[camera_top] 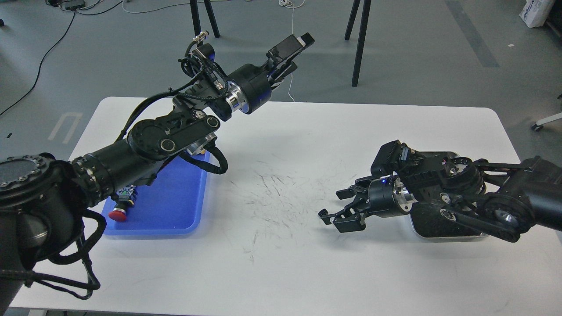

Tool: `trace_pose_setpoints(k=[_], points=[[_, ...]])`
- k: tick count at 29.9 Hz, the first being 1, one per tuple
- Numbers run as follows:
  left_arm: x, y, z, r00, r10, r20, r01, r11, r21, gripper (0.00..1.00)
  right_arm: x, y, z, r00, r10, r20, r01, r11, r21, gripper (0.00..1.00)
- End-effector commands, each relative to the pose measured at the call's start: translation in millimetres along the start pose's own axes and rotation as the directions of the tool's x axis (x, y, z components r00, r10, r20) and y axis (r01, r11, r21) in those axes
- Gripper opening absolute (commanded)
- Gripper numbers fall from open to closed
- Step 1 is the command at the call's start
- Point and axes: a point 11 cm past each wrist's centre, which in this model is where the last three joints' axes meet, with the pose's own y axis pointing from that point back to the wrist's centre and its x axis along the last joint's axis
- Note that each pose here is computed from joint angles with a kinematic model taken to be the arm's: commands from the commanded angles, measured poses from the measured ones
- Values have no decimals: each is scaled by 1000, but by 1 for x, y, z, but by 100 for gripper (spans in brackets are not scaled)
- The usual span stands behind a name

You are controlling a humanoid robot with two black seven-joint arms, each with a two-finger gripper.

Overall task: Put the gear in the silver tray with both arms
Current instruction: 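Lower the right gripper and grasp the small black part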

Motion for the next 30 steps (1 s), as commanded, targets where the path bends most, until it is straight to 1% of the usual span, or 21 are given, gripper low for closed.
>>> trace_pose_setpoints(k=[1, 10, 13, 15, 17, 18, 20, 22, 23, 30], points=[[0, 0, 0, 1000, 0, 0, 0, 1000, 1, 100, -3, -7, -4, 1000, -22, -10, 22, 1000, 11, 79], [-1, 2, -3, 1000, 1, -3, -1, 1000, 6, 100, -3, -9, 2, 1000, -29, -11, 29, 1000, -12, 72], [0, 2, -4, 1000, 3, -2, -3, 1000, 8, 100, -4, -10, 2, 999, -33, -11, 33, 999, -13, 68], [0, 2, -4, 1000, 3, -1, -3, 1000, 10, 100, -4, -9, 3, 999, -35, -10, 35, 999, -18, 66], [0, 3, -5, 1000, 4, 0, -4, 1000, 12, 100, -5, -9, 4, 999, -38, -7, 37, 999, -22, 62], [0, 3, -5, 1000, 4, 0, -4, 1000, 12, 100, -5, -9, 6, 999, -38, -5, 38, 999, -26, 62], [0, 3, -5, 1000, 4, 0, -4, 1000, 12, 100, -6, -11, 4, 999, -41, -5, 41, 999, -23, 58], [0, 3, -5, 1000, 4, 0, -4, 1000, 12, 100, -6, -13, 3, 999, -43, -5, 43, 999, -19, 57], [0, 3, -5, 1000, 4, 0, -4, 1000, 12, 100, -5, -14, 3, 999, -43, -5, 43, 999, -20, 54], [0, 3, -5, 1000, 3, 1, -3, 1000, 13, 100, -2, -21, 1, 999, -40, -8, 40, 999, -14, 52]])
